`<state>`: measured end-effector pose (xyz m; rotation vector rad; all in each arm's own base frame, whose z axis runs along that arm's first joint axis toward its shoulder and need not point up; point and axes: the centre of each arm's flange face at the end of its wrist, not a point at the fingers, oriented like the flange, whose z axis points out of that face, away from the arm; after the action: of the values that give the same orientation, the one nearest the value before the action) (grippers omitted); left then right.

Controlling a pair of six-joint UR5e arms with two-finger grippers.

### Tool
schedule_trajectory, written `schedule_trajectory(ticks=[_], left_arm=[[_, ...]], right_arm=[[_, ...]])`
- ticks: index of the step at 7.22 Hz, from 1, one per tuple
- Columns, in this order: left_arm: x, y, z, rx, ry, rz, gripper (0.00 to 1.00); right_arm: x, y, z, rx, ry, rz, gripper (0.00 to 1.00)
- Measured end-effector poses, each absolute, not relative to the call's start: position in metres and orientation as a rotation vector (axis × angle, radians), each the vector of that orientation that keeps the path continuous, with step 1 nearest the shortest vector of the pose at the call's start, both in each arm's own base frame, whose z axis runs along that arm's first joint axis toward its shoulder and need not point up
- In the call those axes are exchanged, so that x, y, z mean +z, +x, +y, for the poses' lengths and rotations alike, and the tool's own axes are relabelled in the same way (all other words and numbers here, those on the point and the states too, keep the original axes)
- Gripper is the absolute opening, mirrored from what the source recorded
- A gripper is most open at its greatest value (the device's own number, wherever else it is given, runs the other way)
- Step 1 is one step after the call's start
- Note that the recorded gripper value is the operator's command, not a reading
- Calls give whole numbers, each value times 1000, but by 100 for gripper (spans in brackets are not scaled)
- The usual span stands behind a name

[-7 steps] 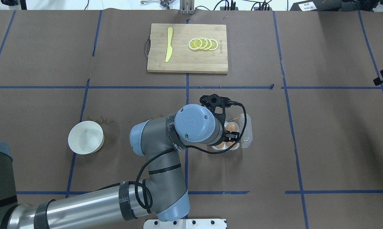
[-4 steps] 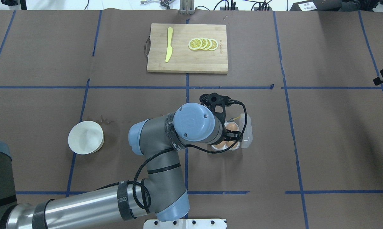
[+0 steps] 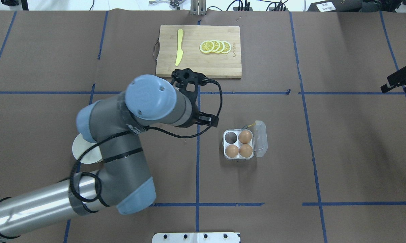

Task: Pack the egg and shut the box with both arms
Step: 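Lift the left gripper away while the right gripper moves toward the carton, then push the carton's clear lid down shut with the right gripper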

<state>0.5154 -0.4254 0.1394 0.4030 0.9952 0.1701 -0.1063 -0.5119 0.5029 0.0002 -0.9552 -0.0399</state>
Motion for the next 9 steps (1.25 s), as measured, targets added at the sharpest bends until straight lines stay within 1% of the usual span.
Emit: schedule_trajectory(ticks=[1,2,4,6,7,9], left_arm=[[160,465,-448,200,437,963,97],[183,410,-475,230,476,925,97],[236,312,-517,306,530,839,98],[285,241,-538,383,556,757,99],[303,220,-541,410,557,732,99],[317,207,-543,430,555,714,99]], right_arm=[[487,-134,-505,-13,-3,-977,23],[471,-171,-495,34,3,-1002,0],[445,-247,-465,105,15,-1058,0],[415,-306,-447,85,28,-1092,0],[393,-338,-441,82,32,-1109,0],[345,-394,-426,96,37,-1152,0]])
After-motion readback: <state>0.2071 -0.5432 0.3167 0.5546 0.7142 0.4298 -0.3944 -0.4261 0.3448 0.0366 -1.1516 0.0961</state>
